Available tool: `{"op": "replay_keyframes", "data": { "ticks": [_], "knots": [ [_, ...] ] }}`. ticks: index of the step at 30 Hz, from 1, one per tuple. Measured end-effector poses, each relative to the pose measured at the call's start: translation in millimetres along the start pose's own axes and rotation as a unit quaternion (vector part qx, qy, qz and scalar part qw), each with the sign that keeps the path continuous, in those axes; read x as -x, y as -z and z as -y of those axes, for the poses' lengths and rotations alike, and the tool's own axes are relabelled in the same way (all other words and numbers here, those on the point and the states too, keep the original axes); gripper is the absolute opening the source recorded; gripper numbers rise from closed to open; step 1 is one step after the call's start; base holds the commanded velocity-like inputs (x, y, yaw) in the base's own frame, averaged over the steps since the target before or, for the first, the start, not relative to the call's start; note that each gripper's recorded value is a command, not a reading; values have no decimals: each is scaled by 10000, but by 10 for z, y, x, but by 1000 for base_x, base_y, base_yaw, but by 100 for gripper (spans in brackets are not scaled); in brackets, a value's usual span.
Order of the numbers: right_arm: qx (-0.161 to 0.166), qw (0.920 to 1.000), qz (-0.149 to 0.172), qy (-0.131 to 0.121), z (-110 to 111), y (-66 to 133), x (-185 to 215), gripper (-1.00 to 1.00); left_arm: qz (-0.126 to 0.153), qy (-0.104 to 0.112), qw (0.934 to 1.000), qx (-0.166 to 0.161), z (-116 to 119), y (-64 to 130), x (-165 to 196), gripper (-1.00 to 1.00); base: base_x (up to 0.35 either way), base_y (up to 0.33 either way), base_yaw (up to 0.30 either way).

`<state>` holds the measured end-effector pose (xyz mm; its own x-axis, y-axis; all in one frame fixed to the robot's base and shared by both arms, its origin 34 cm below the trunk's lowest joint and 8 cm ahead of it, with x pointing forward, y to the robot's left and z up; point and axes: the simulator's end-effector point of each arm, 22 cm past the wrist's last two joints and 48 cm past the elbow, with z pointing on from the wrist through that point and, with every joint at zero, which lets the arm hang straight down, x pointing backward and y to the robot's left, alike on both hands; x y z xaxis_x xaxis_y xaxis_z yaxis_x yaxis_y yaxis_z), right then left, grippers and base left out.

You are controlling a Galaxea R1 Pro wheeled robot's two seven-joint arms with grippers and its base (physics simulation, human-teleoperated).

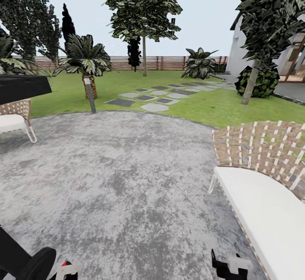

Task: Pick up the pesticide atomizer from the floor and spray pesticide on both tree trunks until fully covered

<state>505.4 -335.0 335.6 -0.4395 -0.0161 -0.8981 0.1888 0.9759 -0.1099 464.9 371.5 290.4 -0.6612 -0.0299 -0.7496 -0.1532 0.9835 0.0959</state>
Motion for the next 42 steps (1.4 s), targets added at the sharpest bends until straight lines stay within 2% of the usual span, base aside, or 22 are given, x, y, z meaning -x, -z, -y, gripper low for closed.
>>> {"op": "replay_keyframes", "data": {
  "ticks": [12,22,42],
  "knots": [
    [0,10000,0,0,0,0,0,100,0,3,10000,1,-1,0,0,-100,341,-91,11],
    [4,10000,-1,-3,-6,1,-1,100,1,4,10000,2,-1,0,0,-100,341,-16,202],
    [2,10000,-1,-2,-3,0,-1,100,1,4,10000,2,-2,0,0,-100,341,0,27]
  ]
}}
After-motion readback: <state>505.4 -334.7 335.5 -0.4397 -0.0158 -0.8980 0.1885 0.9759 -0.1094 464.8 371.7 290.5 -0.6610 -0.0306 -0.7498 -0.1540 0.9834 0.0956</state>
